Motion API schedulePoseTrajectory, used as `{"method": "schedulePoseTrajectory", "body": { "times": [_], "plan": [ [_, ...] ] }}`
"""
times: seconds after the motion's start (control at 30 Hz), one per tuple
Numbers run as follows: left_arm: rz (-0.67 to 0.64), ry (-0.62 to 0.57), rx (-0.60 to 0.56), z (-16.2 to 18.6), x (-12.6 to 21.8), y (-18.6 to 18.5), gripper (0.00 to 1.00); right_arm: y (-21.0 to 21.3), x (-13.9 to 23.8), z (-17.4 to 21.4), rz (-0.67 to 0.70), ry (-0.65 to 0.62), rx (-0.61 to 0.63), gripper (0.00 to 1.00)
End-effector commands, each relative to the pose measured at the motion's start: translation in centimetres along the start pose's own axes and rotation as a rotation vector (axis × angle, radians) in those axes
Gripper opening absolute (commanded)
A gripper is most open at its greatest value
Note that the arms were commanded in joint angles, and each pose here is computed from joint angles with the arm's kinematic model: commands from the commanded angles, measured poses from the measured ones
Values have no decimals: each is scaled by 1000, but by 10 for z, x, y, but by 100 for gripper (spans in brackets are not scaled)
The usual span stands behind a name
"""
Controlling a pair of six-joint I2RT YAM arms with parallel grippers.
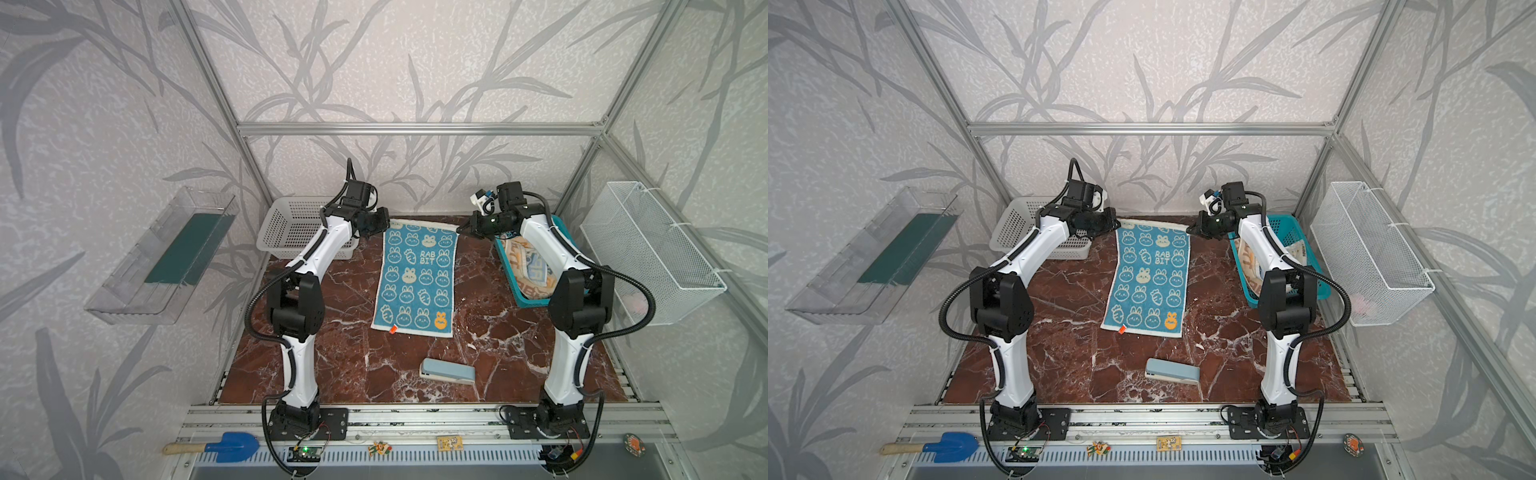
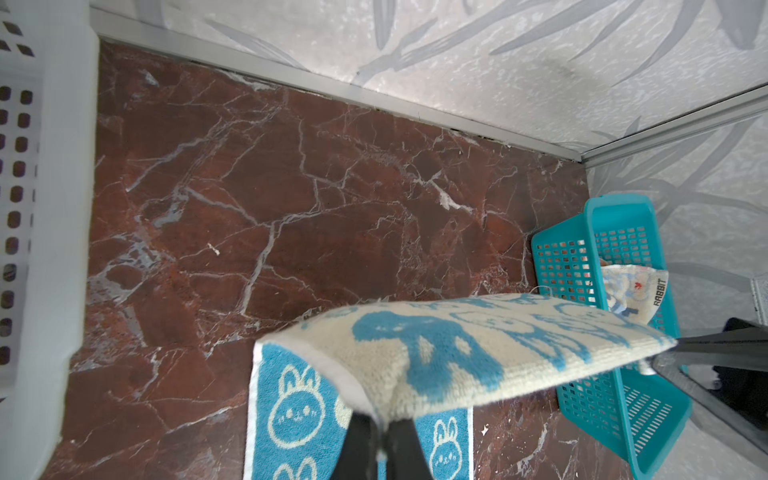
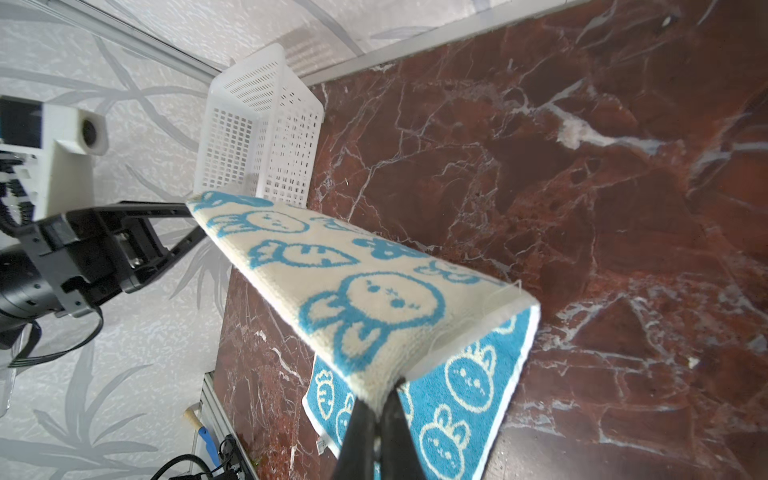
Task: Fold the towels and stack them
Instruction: 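Fold the held towel edge toward the robot with both grippers over the towel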
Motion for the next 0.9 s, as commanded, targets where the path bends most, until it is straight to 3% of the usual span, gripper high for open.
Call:
{"method": "schedulePoseTrajectory", "body": {
  "times": [0.0, 0.17, 0.57, 0.87],
  "plan": [
    [-84, 8, 51, -8, 15, 23, 0, -15, 4, 5, 74, 13, -62, 0],
    [-58, 121, 86, 18, 20, 22, 0, -22, -7, 42, 133, 71, -81, 0],
    [-71, 261, 184, 123, 49, 26, 0, -56, -15, 136, 223, 222, -158, 0],
    [-52, 380, 239, 196, 45, 31, 0, -81, -28, 188, 309, 308, -199, 0]
  ]
}}
Point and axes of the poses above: each gripper's point midway between its finger pads, its own x axis back along the fingers, its own y axis along the line the jaws close on, z = x × y, the point moved 9 cm from there along x, back along the fingers, and after that the axes turned 15 degrees about -x, right-handed, at the moved point
